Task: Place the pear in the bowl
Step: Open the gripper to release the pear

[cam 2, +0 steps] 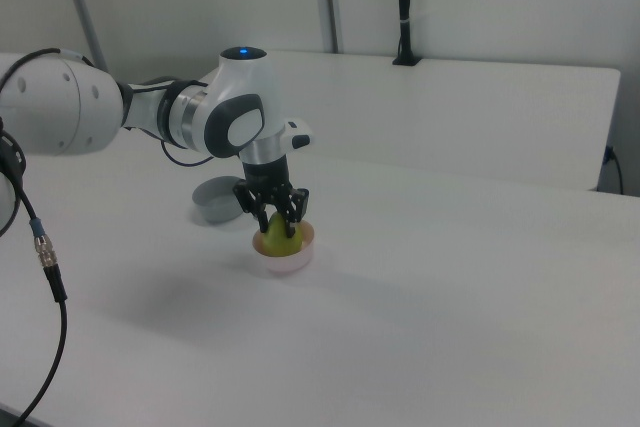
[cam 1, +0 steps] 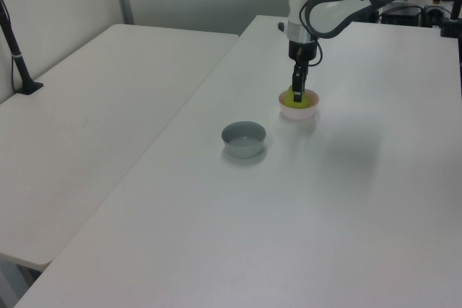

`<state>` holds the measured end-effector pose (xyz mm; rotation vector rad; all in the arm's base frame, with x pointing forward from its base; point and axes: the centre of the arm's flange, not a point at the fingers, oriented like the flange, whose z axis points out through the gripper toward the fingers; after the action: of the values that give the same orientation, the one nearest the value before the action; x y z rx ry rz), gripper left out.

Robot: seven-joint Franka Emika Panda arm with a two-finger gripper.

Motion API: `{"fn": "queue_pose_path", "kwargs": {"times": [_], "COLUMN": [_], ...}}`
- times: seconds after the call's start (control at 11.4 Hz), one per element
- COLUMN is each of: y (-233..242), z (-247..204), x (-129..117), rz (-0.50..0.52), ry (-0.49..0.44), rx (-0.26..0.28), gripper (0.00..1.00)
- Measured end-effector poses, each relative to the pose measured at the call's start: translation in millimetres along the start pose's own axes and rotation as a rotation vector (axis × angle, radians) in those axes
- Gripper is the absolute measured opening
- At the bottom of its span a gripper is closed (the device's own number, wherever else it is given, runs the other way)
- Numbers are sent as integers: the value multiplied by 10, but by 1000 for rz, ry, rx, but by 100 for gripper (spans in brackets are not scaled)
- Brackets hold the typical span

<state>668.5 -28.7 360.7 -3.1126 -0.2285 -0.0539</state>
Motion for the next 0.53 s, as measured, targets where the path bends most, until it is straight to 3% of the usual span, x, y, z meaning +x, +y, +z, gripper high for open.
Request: {"fn": "queue_pose_path", "kwargs": {"times": [0.09,0.18,0.35,0.53], "y": [7,22,45,60], "z": [-7,-16,-66,-276], "x": [2,0,-7,-25], "rz": [11,18,22,26], "ry": [1,3,3,11], "rx": [0,-1,0,0], "gripper": [57,68,99,100]}}
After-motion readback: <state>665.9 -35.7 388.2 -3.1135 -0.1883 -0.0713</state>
